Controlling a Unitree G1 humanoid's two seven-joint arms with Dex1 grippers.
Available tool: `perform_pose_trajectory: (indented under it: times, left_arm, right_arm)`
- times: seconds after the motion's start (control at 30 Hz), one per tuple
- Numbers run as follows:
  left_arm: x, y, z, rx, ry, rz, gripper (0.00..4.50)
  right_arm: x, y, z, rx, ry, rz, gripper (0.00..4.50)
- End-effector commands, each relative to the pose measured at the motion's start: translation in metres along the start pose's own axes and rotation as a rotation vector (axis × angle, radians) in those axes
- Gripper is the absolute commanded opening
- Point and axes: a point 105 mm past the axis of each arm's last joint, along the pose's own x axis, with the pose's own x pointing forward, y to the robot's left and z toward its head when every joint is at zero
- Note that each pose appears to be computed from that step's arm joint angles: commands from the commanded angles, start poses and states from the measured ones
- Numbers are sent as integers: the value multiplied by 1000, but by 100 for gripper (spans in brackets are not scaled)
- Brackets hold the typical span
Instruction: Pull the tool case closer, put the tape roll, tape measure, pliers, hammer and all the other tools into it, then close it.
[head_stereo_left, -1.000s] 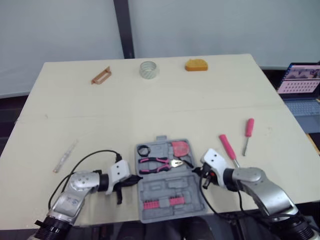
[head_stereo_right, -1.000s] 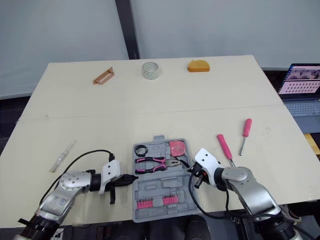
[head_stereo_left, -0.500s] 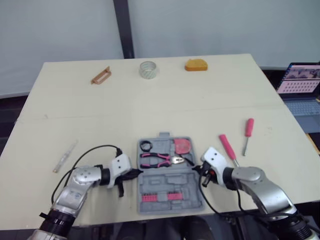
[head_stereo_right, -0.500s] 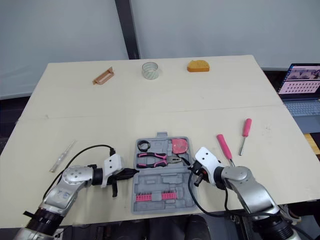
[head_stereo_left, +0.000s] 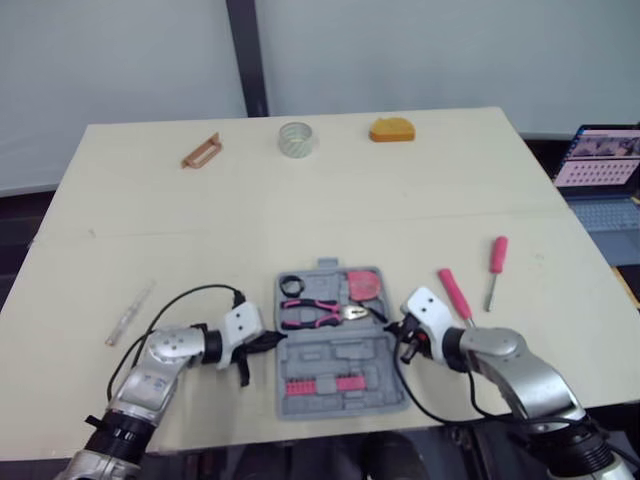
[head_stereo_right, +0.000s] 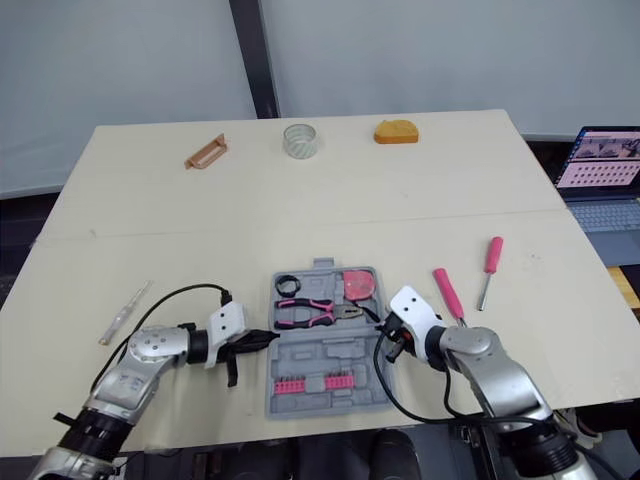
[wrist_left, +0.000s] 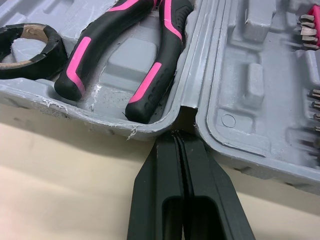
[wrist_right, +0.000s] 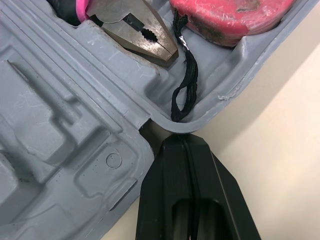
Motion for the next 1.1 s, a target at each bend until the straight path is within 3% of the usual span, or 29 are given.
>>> perform_pose_trajectory:
  times: [0.03, 1.1]
  left_arm:
    - [3, 8, 4, 6, -17, 34, 5]
    - [-6, 12, 4, 7, -7, 60, 5]
  right_arm:
    - [1, 2, 14, -27, -47, -1, 0]
    - [3, 11, 11, -27, -34, 42, 0]
